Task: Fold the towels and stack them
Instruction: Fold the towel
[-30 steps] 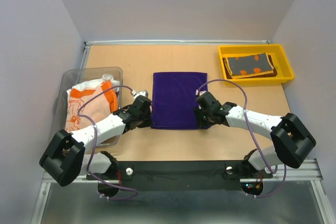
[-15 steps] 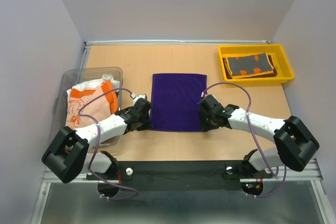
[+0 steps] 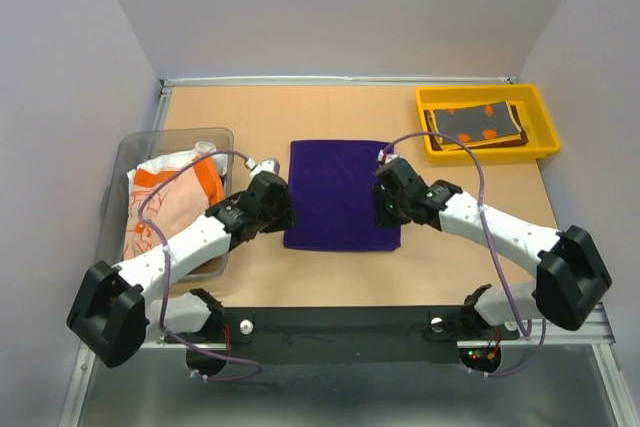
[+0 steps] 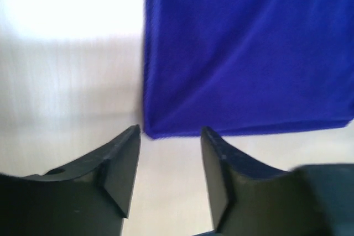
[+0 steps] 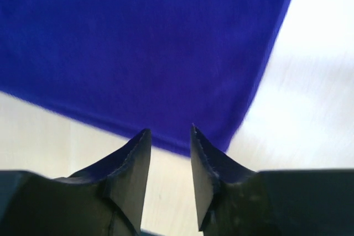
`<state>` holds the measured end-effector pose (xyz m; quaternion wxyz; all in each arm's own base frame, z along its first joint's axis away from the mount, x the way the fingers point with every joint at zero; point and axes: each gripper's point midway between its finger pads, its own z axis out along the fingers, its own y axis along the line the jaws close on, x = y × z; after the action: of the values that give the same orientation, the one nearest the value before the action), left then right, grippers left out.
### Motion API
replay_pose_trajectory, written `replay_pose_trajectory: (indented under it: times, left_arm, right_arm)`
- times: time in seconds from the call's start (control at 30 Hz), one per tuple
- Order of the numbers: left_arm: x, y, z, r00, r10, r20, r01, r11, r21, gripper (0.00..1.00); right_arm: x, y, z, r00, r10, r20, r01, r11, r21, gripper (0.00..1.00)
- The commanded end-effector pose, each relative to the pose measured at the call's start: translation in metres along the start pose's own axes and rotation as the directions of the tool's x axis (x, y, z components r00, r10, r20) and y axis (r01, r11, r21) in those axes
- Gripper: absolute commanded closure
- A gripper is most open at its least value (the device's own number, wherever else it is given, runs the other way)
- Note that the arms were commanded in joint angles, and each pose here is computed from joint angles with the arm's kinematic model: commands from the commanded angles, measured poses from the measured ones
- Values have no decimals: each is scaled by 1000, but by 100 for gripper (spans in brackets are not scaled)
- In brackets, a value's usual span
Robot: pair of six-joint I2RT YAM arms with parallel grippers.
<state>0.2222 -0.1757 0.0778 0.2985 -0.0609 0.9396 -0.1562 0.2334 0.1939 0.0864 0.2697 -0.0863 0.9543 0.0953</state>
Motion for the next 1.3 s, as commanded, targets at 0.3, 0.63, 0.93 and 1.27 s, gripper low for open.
replay_pose_trajectory:
  times: [0.3,0.63,0.93,1.27]
  left_arm:
    - [-48,-39,76,993,109,33,-108,994,-27,69]
    - [15,22,85,993,28,-110,-41,992,-121,76]
    - [33,23,38,993,-70,-92,69,998,-13,64]
    - [-83,-16,-5,981,98,165,-104,994,24,17]
  right_arm:
    - [-42,-16,57,998,24,50,-25,999,22,64]
    - [32,-43,59,988,131,-83,-129,991,32,64]
    - [55,-46,36,974,193,-119,-193,981,10,63]
    - [-67,-23,13,995,-42,91,53,991,-121,46]
